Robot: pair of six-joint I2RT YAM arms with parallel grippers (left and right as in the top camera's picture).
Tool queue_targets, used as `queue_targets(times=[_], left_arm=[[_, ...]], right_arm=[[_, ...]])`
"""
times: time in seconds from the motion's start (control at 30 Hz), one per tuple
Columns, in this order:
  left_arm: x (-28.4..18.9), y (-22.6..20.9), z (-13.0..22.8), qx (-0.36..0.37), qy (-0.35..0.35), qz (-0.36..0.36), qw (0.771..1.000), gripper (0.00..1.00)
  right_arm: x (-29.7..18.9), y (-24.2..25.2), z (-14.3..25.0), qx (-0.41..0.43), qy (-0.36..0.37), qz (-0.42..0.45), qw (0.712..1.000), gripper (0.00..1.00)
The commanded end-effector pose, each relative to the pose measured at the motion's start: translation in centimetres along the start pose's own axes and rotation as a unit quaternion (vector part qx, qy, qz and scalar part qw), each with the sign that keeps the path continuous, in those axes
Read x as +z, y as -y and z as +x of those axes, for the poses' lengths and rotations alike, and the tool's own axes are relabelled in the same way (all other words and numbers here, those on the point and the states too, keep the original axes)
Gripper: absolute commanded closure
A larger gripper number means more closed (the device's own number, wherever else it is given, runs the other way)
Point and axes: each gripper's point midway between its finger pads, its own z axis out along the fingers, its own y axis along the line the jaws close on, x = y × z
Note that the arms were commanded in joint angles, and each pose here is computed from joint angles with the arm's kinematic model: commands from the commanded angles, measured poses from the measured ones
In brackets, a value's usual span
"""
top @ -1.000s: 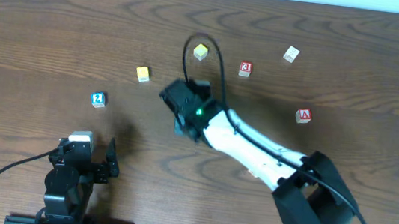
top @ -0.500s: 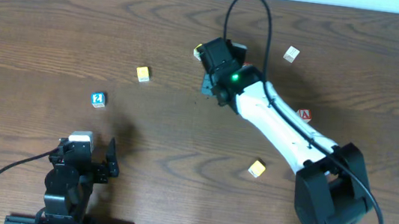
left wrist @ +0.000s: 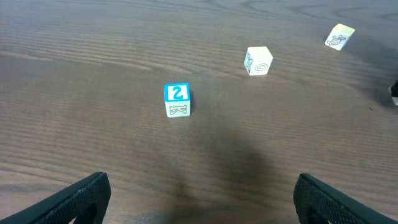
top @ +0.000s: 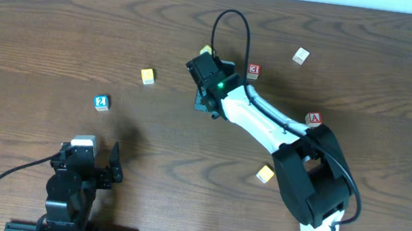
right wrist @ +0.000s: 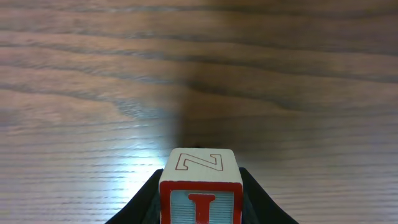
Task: Spell out Ai2
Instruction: 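Carry the 'I' block forward and set it down mid-table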
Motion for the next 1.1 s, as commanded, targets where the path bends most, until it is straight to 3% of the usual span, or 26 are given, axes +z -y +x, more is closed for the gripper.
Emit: queue_targets(times=[0.0, 0.67, 0.93, 1.07], left_arm=[[0.25, -0.40, 0.45, 0.008, -0.003, -0.010, 1.000, 0.05], [0.25, -0.40, 0.45, 0.008, -0.003, -0.010, 1.000, 0.05], [0.25, -0.40, 0.45, 0.008, -0.003, -0.010, 1.000, 0.04], [0.25, -0.40, 0.45, 0.008, -0.003, -0.010, 1.000, 0.05]], right_arm=[[0.25, -0.41, -0.47, -0.006, 0.011, -0.002, 1.000, 0.71], [1.07, 0.33, -0.84, -0.008, 0.026, 0.023, 0.999, 0.66], [1.08, 0.36, -0.80, -0.008, 0.025, 0.023, 0.999, 0.54], [1.09, 0.43, -0.85, -0.007, 0.025, 0.024, 0.999, 0.37]])
